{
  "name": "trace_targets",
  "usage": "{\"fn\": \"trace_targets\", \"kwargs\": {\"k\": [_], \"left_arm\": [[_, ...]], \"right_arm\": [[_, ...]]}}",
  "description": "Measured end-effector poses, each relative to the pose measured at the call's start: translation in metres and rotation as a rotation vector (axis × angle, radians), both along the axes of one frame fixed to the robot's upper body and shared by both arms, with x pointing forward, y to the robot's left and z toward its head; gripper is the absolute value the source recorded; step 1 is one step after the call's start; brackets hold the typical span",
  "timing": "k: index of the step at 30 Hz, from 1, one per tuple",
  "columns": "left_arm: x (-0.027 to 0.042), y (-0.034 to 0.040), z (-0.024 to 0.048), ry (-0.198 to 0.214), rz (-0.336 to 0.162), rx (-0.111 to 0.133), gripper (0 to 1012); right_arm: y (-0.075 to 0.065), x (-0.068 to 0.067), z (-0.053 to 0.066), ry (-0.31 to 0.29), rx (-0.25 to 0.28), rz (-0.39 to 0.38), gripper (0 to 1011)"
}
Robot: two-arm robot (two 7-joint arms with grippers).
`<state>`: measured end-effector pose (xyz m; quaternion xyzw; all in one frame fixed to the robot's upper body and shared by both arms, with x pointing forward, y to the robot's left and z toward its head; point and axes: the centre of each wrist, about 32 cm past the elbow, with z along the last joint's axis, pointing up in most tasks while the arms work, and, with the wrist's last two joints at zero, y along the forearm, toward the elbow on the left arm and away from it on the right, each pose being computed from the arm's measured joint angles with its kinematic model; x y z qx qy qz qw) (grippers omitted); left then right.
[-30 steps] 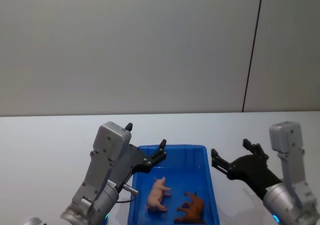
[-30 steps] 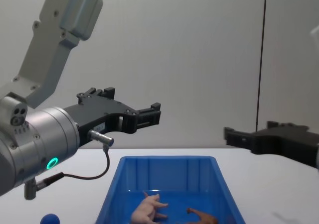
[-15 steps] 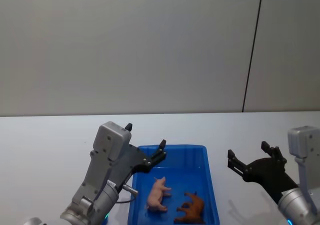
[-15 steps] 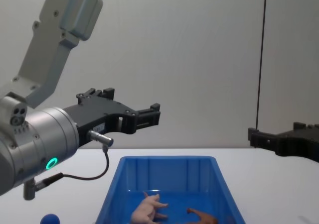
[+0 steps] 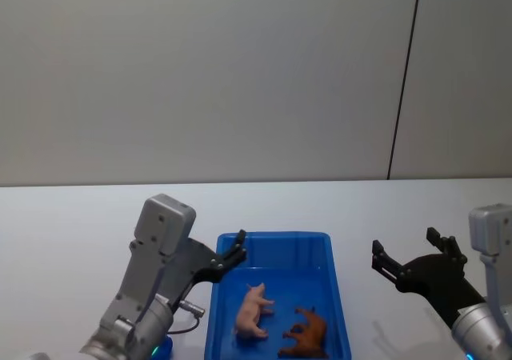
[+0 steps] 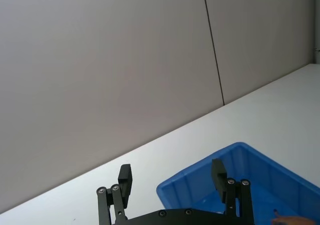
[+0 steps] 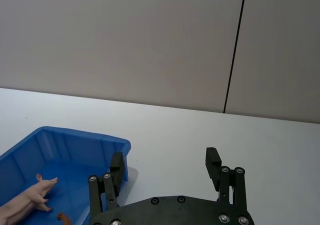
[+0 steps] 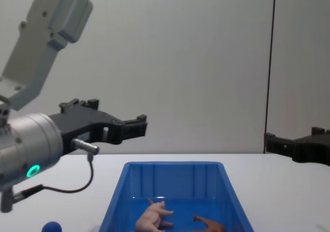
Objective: Pick up the two dolls from the table and place them into the box.
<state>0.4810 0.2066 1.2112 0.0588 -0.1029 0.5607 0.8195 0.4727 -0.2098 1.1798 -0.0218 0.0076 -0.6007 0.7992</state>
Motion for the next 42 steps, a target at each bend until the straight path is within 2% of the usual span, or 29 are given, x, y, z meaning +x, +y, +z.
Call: {"fn": "trace_targets", "kwargs": {"k": [10,18,19,26,30,42], "left_arm": [[-0.0105,0.012,0.006,0.095,0.048,0.022,1001],[-0.0165,0.0234,0.0052,0.171,0.073,0.022,1001],[-0.0174,0.0259,0.0044,0.188,0.078,0.019,1001],[-0.0208,0.0343,-0.0009,0.24,0.09,0.003,1001],[-0.0215,0.0405,-0.0067,0.274,0.102,-0.006,1001],[-0.0208,0.0515,-0.0228,0.343,0.114,-0.017,1002]], "right_arm": [[-0.001,-0.001,0.0,-0.001,0.0,-0.006,1001],[-0.001,-0.001,0.0,-0.001,0.0,-0.008,1001],[-0.001,-0.001,0.0,-0.001,0.0,-0.008,1001],[-0.002,-0.001,0.0,-0.002,-0.001,-0.009,1001],[-0.002,-0.002,0.0,-0.002,-0.001,-0.01,1001],[-0.002,-0.002,0.0,-0.001,-0.001,-0.01,1001]]}}
